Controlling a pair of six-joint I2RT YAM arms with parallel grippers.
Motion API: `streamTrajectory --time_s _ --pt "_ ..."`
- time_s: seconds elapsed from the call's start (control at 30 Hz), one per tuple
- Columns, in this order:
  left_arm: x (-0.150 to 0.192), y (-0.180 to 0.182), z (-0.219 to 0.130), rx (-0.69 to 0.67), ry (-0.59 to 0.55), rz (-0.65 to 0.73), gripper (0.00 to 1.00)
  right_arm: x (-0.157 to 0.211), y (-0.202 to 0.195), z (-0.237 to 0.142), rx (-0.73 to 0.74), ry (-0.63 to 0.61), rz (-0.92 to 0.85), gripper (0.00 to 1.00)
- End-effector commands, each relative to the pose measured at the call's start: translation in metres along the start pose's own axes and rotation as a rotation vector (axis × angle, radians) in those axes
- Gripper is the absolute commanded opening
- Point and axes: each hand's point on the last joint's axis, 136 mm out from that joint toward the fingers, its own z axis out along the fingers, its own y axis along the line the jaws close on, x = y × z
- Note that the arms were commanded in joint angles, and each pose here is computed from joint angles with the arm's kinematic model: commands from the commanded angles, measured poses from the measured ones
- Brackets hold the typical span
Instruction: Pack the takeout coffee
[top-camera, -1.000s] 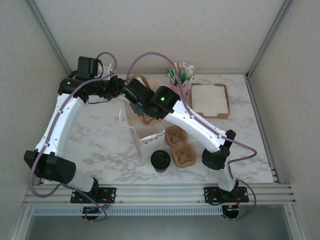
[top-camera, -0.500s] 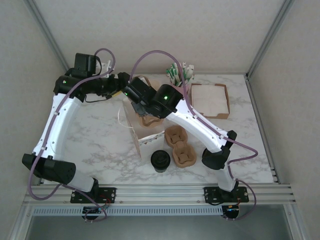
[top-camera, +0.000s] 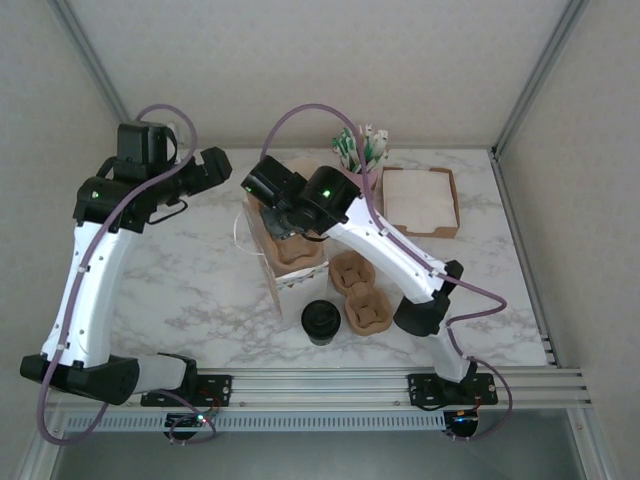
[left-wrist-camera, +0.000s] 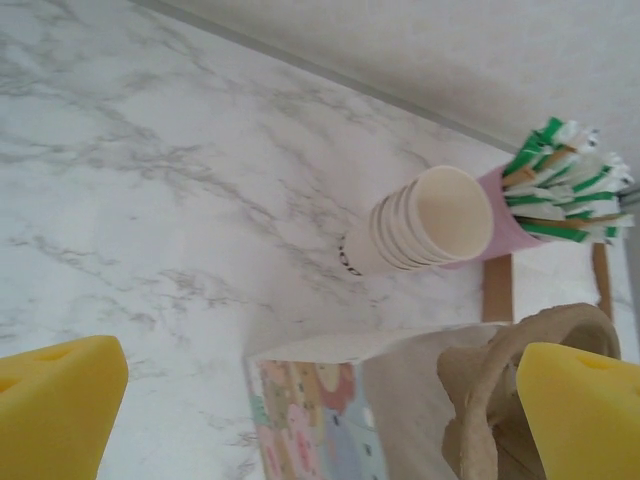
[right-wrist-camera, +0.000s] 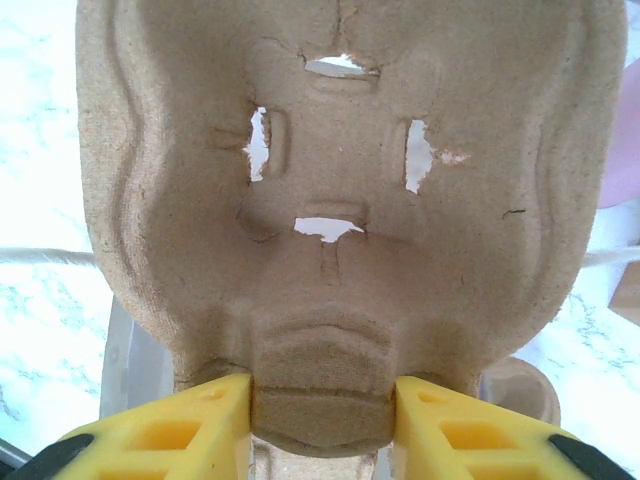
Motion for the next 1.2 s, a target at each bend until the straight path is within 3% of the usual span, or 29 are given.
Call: streamTrajectory --time_s 0.0,0.43,0.8,1.17 --pt "0.002 0.016 0.012 -0.066 -0.006 -0.007 0.99 0.012 0.008 0.009 -0.005 0.062 -0.004 0.38" --pt "0.036 0.023 0.048 -0.063 0.123 0.002 0.91 0.024 0.004 0.014 0.026 0.115 0.006 0.38" --pt "0.054 0.020 0.060 -0.018 0.190 0.026 0.91 0.033 0.000 0.014 0.039 0.152 0.013 0.37" --pt "0.057 0.019 0.062 -0.006 0.204 0.032 0.91 0.049 0.000 0.038 0.061 0.240 -0.008 0.37"
